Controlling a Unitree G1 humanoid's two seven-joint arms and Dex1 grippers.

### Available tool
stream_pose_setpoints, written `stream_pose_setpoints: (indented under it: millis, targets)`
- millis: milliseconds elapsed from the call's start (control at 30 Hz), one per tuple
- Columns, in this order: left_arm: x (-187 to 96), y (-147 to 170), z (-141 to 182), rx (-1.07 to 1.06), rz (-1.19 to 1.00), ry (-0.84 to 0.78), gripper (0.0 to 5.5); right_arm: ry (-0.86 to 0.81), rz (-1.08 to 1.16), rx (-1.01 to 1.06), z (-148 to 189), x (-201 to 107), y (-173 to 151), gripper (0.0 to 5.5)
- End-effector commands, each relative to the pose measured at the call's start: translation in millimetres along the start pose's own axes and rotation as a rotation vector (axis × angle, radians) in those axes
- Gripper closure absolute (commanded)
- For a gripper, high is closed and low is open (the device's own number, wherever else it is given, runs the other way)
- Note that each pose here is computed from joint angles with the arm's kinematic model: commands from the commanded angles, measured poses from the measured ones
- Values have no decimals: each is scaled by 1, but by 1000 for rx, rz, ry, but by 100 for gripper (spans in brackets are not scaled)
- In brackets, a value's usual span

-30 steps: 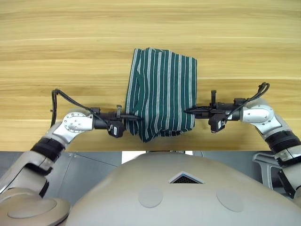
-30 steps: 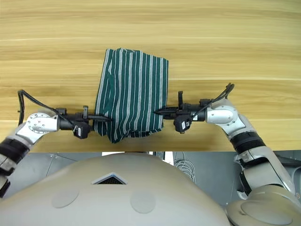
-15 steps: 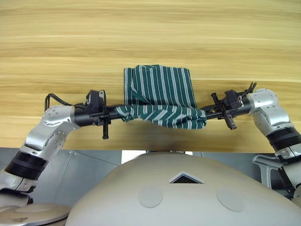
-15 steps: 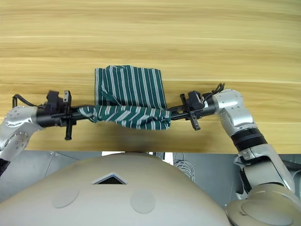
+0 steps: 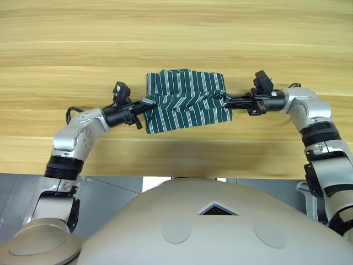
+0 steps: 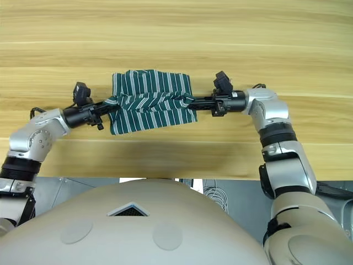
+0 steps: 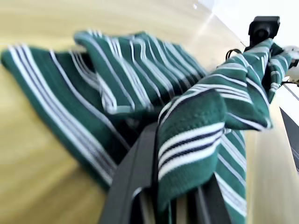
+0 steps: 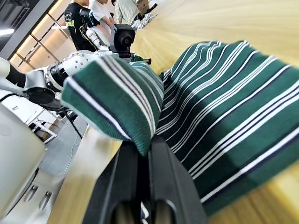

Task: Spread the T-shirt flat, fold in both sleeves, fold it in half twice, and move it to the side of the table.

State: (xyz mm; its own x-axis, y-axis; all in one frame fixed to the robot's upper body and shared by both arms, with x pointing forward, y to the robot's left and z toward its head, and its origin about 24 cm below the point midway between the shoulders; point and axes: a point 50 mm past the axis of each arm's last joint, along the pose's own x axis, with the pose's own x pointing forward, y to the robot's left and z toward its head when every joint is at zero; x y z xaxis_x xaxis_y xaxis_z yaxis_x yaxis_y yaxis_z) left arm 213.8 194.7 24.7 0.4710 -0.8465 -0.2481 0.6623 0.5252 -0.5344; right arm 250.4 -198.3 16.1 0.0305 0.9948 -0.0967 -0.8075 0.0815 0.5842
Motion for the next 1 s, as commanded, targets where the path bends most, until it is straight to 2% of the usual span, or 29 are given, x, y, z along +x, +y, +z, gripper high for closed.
stream_pose_setpoints:
  millis: [33, 200, 367, 567, 867, 1000]
  targets:
    - [1, -4, 31, 41, -16, -61, 550, -4, -19, -5, 4, -2, -5, 547]
    - [0, -8, 49, 65, -37, -77, 550, -26, -40, -11, 8, 2, -9, 547]
    - [3, 8, 42, 59, 13, -30, 550, -90, -78, -11, 21, -1, -16, 547]
    - [12, 15, 53, 72, 20, -59, 550, -139, -102, -11, 33, -6, -20, 547]
    - [23, 26, 70, 94, 39, -108, 550, -115, -284, 54, 37, 4, -40, 547]
    - [27, 39, 62, 106, 86, -90, 550, -150, -363, 61, 45, 13, -47, 547]
